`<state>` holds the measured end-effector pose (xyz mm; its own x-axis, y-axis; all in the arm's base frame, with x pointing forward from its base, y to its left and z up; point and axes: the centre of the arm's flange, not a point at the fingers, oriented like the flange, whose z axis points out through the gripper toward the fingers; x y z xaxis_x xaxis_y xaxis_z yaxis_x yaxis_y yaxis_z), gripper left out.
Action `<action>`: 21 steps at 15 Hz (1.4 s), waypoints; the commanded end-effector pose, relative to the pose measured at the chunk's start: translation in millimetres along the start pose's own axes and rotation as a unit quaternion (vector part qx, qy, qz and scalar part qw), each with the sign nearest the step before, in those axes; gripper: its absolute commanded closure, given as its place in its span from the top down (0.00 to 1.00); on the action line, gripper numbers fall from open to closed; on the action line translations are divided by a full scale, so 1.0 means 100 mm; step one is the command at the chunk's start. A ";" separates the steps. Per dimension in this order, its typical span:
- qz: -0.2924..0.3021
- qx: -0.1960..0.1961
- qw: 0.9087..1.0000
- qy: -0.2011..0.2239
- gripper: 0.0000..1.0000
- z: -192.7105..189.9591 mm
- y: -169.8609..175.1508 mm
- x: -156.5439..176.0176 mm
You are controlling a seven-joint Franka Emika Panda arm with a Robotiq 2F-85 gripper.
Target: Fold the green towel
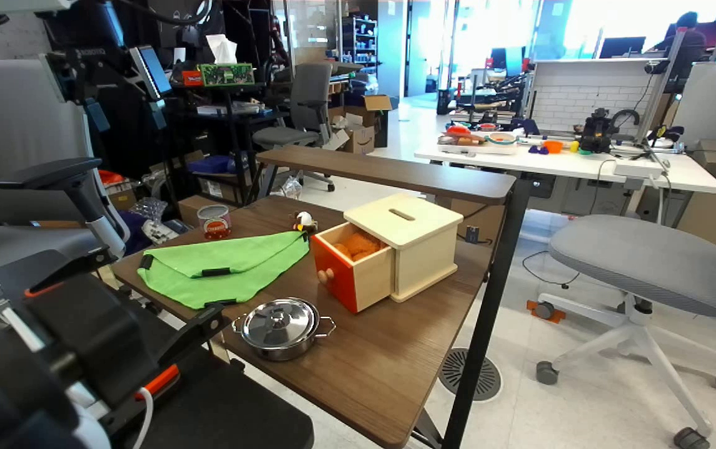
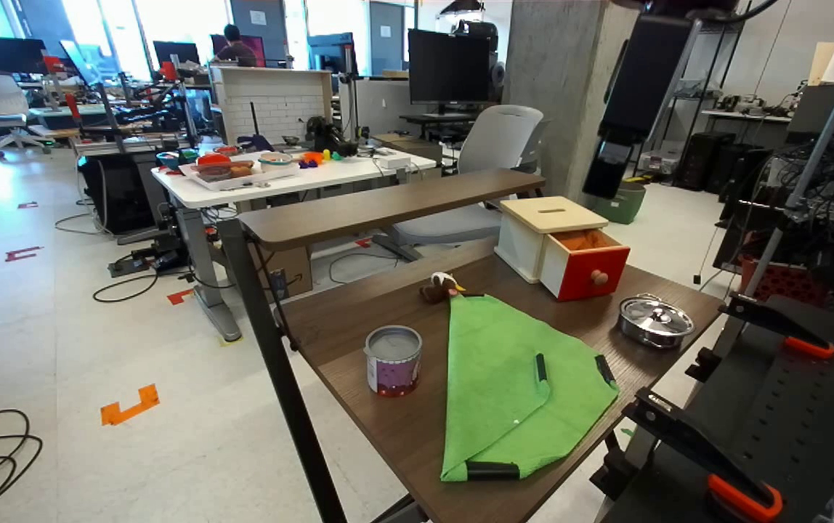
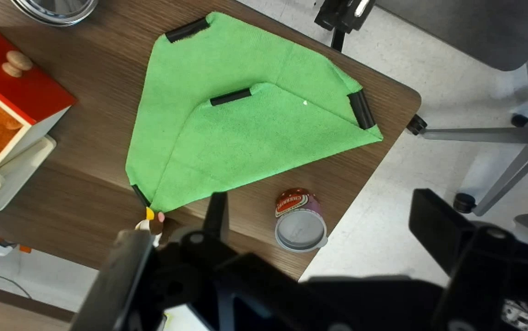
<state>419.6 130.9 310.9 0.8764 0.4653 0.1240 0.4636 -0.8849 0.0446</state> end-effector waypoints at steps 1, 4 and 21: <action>-0.002 0.013 1.000 -0.005 1.00 0.32 -0.06 -0.01; -0.008 0.020 1.000 -0.020 1.00 0.58 -0.20 -0.14; 0.041 0.040 0.998 -0.018 1.00 1.92 -0.73 -0.01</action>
<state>393.8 179.9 144.5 0.9036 0.4209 0.0799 0.4245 -0.9048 -0.0334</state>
